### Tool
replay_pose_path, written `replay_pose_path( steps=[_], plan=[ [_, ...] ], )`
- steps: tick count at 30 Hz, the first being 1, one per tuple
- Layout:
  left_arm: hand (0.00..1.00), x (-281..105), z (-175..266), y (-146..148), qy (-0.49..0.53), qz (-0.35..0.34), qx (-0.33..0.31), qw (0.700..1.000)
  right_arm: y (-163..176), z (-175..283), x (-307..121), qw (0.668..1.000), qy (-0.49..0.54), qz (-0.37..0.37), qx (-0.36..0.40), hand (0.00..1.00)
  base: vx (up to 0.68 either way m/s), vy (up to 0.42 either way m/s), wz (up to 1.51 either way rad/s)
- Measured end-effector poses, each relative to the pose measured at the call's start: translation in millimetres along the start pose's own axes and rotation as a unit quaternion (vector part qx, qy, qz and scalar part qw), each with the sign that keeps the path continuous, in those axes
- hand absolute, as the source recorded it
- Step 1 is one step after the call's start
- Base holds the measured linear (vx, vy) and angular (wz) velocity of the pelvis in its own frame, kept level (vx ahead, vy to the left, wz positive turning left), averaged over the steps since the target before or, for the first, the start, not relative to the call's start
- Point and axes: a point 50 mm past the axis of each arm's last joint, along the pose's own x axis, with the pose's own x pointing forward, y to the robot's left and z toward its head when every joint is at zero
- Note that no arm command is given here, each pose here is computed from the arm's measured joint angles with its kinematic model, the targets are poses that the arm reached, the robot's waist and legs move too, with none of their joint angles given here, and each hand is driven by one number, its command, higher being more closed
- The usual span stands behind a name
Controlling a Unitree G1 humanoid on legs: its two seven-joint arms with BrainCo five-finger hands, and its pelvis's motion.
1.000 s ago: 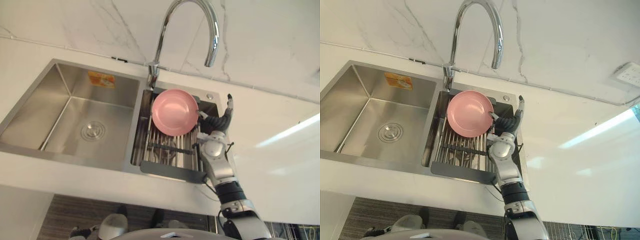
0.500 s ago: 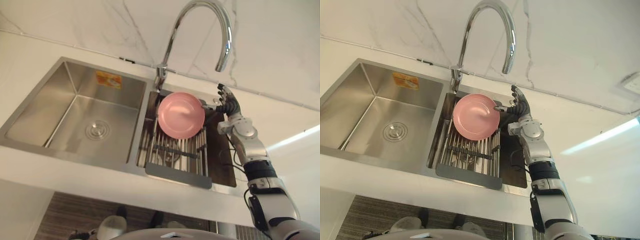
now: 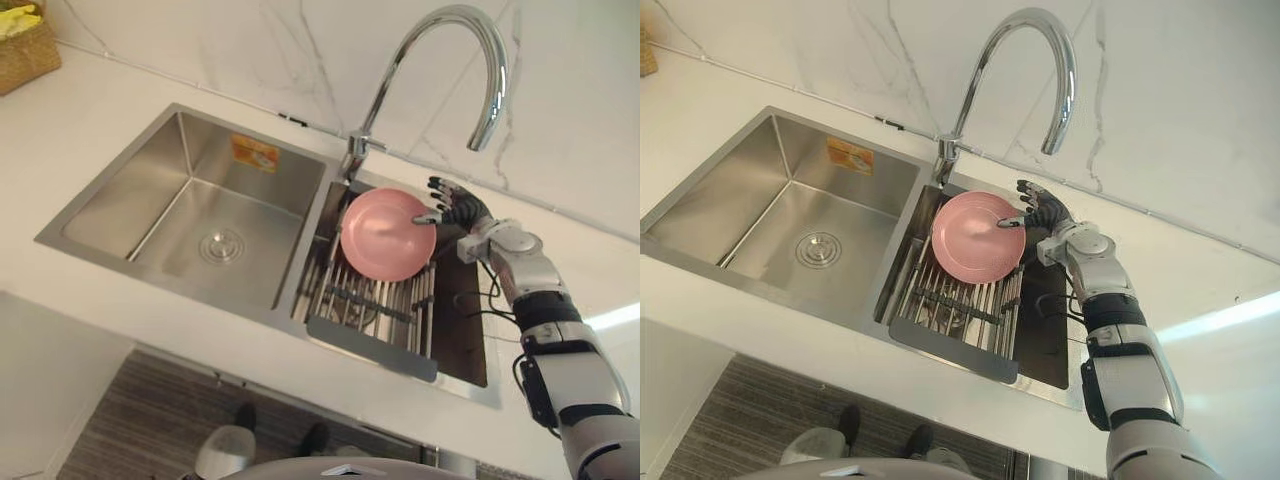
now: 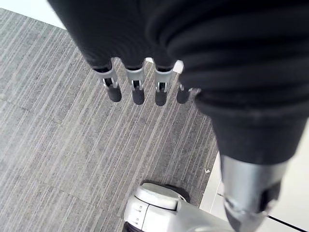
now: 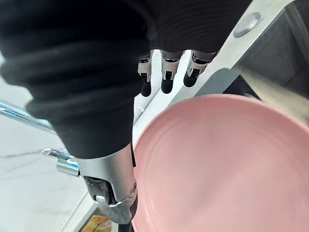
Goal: Walk over to the sink, pick up the cup, carry it to the dishwasher, place the cup inside the dishwasher, then close the dishwasher door
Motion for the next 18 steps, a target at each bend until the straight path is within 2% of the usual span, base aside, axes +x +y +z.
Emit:
replay_pose_path(
  steps=[6, 18],
  plan=[
    [0.0, -0.7, 8.1, 1.5, -0.017, -0.007, 0.002, 1.0, -2.8, -6.4, -0.2, 0.999, 0.03, 0.023, -0.004, 0.0, 0.02, 0.003, 0.06],
    [0.0, -0.6, 9.4, 2.2, -0.021, -0.008, 0.024, 0.999, -9.4, -6.6, 2.1, 0.999, 0.049, 0.016, -0.012, 0.0, -0.01, 0.002, 0.02]
  ],
)
